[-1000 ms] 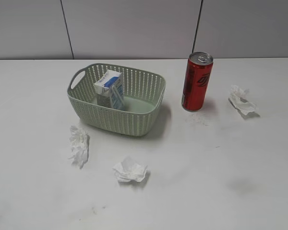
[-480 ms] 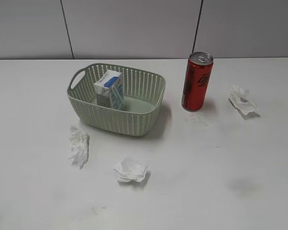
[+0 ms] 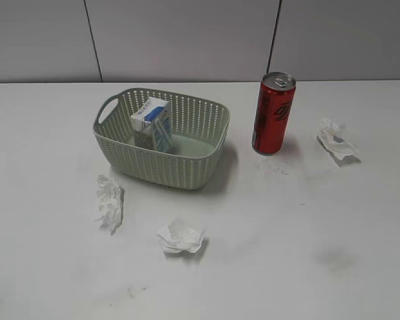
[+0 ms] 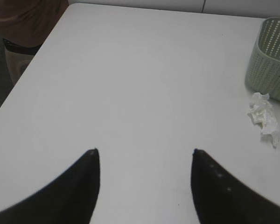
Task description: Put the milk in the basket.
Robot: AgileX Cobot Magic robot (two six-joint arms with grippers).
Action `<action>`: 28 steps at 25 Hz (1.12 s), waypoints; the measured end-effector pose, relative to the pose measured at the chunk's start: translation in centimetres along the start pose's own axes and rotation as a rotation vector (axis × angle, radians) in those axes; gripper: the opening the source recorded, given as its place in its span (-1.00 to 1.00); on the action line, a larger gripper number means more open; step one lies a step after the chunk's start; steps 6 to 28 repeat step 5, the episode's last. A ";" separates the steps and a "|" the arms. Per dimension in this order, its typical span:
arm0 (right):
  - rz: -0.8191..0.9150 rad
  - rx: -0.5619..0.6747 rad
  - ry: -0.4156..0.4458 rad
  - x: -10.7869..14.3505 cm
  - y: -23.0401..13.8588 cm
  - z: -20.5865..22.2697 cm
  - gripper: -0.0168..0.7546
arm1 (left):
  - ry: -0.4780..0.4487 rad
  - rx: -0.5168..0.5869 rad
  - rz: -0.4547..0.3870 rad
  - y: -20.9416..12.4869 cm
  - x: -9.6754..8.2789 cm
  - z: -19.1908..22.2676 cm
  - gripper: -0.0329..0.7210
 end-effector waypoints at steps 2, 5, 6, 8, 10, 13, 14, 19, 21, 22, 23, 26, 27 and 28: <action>0.000 0.000 0.000 0.0 0.0 0.0 0.57 | 0.002 -0.001 -0.001 0.0 0.0 0.0 0.33; 0.000 0.000 0.000 0.0 0.0 0.0 0.57 | 0.002 -0.001 -0.001 0.0 0.0 0.0 0.33; 0.000 0.000 0.000 0.0 0.0 0.0 0.57 | 0.002 -0.001 -0.001 0.0 0.0 0.0 0.33; 0.000 0.000 0.000 0.0 0.0 0.0 0.57 | 0.002 -0.001 -0.001 0.0 0.0 0.0 0.33; 0.000 0.000 0.000 0.0 0.0 0.0 0.57 | 0.002 -0.001 -0.001 0.0 0.0 0.0 0.33; 0.000 0.000 0.000 0.0 0.0 0.0 0.57 | 0.002 -0.001 -0.001 0.0 0.0 0.0 0.33; 0.000 0.000 0.000 0.0 0.0 0.0 0.57 | 0.002 -0.001 -0.001 0.0 0.0 0.0 0.33; 0.000 0.000 0.000 0.0 0.0 0.0 0.57 | 0.002 -0.001 -0.001 0.0 0.0 0.0 0.33; 0.000 0.000 0.000 0.0 0.0 0.0 0.57 | 0.002 -0.001 -0.001 0.0 0.0 0.0 0.33; 0.000 0.000 0.000 0.0 0.0 0.0 0.57 | 0.002 -0.001 -0.001 0.0 0.0 0.0 0.33; 0.000 0.000 0.000 0.0 0.0 0.0 0.57 | 0.002 -0.001 -0.001 0.0 0.0 0.0 0.33; 0.000 0.000 0.000 0.0 0.0 0.0 0.57 | 0.002 -0.001 -0.001 0.0 0.0 0.0 0.33; 0.000 0.000 0.000 0.0 0.0 0.0 0.57 | 0.002 -0.001 -0.001 0.0 0.0 0.0 0.33; 0.000 0.000 0.000 0.0 0.0 0.0 0.57 | 0.002 -0.001 -0.001 0.0 0.0 0.0 0.33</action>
Point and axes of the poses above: a point on each arm's last joint axis where the gripper is mounted, z pointing out along that axis toward the gripper, x along the wrist's bending axis when the last joint is at zero, y = z × x, the point moved 8 cm from there along z, pointing out along that axis toward the gripper, and after that the axes turned 1 degree about -z, right-handed, at the moved point
